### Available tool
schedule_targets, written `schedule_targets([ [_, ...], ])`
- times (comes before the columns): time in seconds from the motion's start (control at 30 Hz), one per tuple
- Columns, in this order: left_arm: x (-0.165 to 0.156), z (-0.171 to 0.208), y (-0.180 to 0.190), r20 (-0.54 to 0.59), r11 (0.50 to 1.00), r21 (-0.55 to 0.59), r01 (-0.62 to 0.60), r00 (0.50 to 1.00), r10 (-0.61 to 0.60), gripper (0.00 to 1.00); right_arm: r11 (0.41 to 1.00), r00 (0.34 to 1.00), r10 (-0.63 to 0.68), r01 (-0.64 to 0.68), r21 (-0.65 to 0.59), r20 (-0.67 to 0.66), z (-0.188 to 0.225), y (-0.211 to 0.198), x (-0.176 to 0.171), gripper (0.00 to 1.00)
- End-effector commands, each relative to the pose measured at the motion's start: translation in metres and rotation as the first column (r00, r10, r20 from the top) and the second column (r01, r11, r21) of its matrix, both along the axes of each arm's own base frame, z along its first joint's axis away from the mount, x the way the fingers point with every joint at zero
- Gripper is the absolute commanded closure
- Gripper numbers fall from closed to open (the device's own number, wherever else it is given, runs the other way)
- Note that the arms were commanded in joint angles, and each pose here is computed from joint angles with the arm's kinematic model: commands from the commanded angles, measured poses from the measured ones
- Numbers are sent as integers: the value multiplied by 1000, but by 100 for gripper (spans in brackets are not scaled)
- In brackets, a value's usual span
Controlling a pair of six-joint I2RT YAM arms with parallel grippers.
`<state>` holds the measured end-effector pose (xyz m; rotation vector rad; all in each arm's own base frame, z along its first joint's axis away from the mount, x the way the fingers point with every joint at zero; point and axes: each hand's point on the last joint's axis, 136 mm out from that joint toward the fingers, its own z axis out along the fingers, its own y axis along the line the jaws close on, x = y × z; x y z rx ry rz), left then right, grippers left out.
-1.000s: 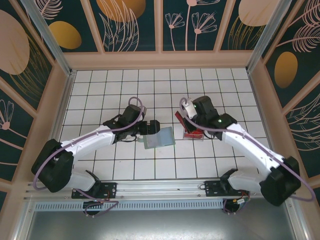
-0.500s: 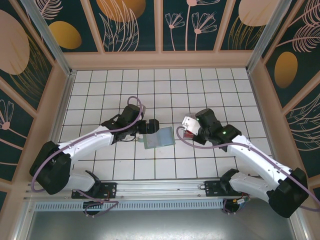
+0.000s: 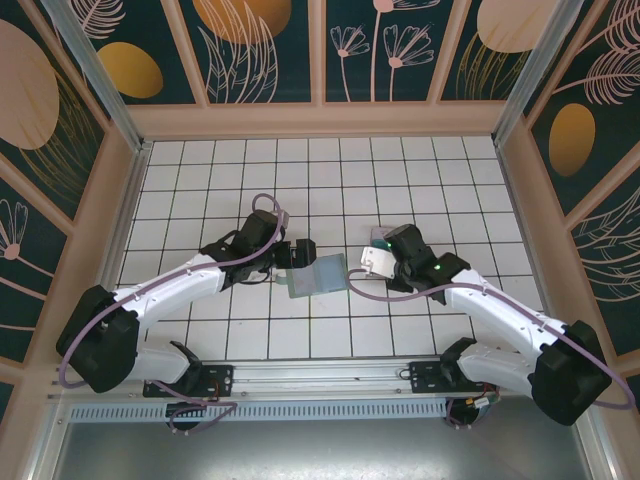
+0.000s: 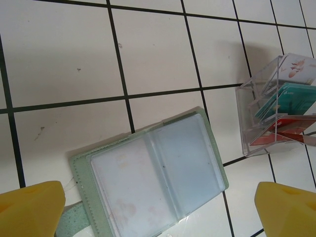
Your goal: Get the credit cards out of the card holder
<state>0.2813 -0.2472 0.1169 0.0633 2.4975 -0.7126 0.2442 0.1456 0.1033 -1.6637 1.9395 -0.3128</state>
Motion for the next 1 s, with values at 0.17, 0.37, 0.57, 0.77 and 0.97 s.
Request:
schedule_targets([
  [0.17,-3,3,6,22,1000,2,-14,1000,14,1,999,998,44,-43,-27,49,-3,5,10,100],
  [0.37,-6,2,9,22,1000,-4,-20,1000,20,2,999,999,36,-35,-38,33,-13,0,7,100],
  [0.57,-8,1,10,21,1000,-11,-24,999,24,2,999,997,-25,27,-25,74,-9,-6,16,77],
  [0.77,-10,0,11,20,999,-17,-27,999,28,1,992,982,-124,120,34,140,1,-11,32,58],
  [0.97,-12,-4,15,15,999,-10,-40,999,40,1,945,964,-246,217,243,97,35,7,43,60],
])
